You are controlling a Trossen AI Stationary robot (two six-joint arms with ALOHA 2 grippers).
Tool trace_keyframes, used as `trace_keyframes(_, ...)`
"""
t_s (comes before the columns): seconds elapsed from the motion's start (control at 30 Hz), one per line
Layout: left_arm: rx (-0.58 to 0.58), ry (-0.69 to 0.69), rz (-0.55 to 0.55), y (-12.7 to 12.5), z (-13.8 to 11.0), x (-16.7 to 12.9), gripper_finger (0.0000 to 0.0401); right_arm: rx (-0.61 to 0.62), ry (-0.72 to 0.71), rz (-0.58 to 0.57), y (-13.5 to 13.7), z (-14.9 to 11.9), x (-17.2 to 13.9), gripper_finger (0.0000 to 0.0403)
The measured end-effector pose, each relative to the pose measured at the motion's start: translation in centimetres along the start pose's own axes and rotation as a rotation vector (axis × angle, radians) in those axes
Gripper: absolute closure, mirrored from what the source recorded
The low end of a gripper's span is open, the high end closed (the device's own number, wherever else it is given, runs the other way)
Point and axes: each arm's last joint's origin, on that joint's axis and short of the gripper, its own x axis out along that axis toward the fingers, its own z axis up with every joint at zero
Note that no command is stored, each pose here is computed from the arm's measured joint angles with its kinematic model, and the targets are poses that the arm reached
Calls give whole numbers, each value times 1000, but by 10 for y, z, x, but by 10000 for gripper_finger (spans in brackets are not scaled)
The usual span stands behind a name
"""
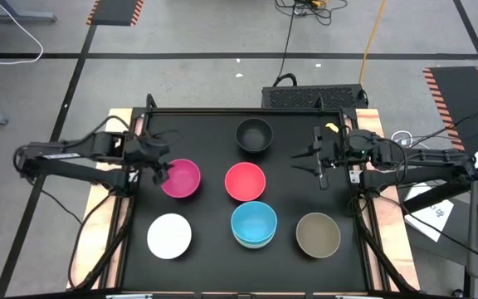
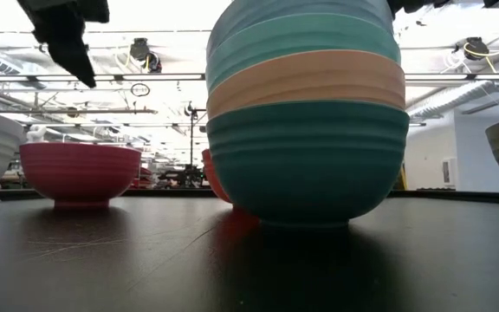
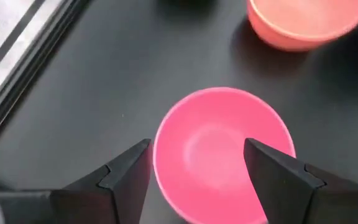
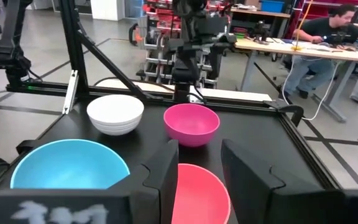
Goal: Nest bowls inside each other
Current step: Stack the pink bowl on top of the other blue bowl
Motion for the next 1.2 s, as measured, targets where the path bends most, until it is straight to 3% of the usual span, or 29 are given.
trace_keyframes(0.2,-9,-77,-190,-5,-11,25,144,27,11,2,0,-1,0,287)
trace_keyframes(0.43,-1,58,-298,-5,-24,32,144,29,19,7,0,-2,0,287)
trace_keyframes(0.67,-9,178,-260,-2,-36,35,144,47,16,6,0,-1,0,287)
trace_keyframes(0.83,45,233,-258,-5,-46,41,144,54,16,7,0,-2,0,287)
trace_keyframes(1.2,81,276,-254,-16,-44,50,144,51,-10,5,0,1,0,287)
